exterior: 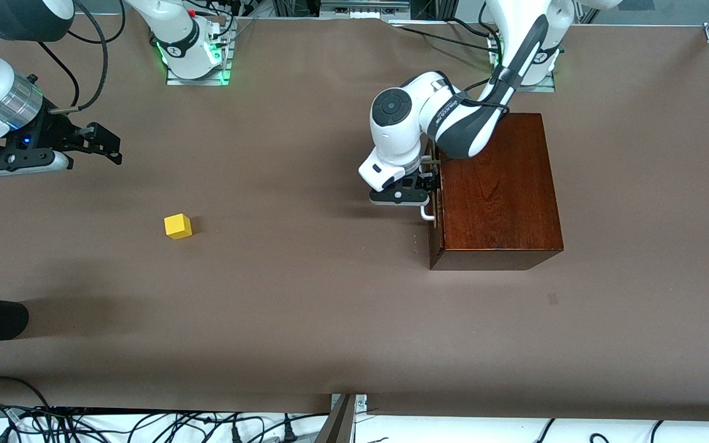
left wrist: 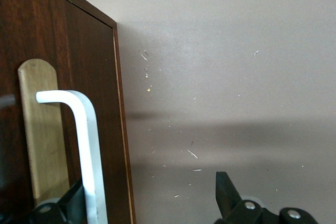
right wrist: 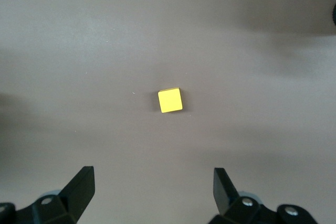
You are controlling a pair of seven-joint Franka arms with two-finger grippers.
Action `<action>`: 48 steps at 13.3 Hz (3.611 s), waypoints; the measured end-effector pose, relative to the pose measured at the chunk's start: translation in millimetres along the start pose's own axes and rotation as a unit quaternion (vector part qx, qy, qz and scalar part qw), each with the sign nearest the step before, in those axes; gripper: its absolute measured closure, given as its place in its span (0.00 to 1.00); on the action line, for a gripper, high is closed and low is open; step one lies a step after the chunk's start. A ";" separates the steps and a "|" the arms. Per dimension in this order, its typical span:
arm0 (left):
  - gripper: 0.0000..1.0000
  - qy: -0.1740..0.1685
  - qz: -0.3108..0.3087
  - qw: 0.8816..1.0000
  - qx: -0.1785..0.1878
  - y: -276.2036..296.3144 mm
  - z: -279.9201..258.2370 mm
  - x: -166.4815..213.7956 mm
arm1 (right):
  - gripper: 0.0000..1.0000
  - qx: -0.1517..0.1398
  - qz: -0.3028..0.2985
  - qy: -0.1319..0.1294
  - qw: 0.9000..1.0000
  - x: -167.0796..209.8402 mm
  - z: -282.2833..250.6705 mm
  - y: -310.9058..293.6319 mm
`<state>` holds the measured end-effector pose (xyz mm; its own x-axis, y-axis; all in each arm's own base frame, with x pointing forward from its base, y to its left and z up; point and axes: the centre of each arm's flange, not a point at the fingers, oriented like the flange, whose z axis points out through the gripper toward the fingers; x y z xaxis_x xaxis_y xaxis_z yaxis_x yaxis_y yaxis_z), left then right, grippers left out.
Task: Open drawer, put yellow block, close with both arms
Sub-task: 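Pull the drawer open by its handle with the left gripper, then grasp the yellow cube with the right gripper while the left gripper withdraws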
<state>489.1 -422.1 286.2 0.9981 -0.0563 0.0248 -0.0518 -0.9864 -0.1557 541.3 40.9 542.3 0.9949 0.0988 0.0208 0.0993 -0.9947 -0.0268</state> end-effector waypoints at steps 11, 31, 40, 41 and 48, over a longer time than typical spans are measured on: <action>0.00 0.023 -0.023 0.999 -0.023 32.0 -8.6 -4.2 | 0.00 0.000 -0.003 0.002 1.000 0.4 3.9 -3.5; 0.00 0.051 -0.040 0.996 -0.069 121.0 -16.9 -16.7 | 0.00 -0.001 -0.001 0.012 1.000 -3.1 68.3 -1.7; 0.00 0.053 -0.046 0.995 -0.074 123.4 -29.6 -17.3 | 0.00 0.005 0.003 0.013 1.000 2.7 211.5 4.6; 0.00 0.050 -0.046 0.995 -0.073 123.4 -34.0 -19.5 | 0.00 0.006 0.003 0.013 1.000 4.8 225.0 5.1; 0.00 0.022 -0.048 0.998 -0.026 80.3 -92.5 -17.2 | 0.00 0.011 -0.005 0.024 1.000 2.5 321.9 7.5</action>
<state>464.8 -514.6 364.5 0.9961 0.0334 0.0811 0.0414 -0.9942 -0.0990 550.3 43.0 220.4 0.9920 0.1058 0.0683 0.1092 -0.9929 -0.0482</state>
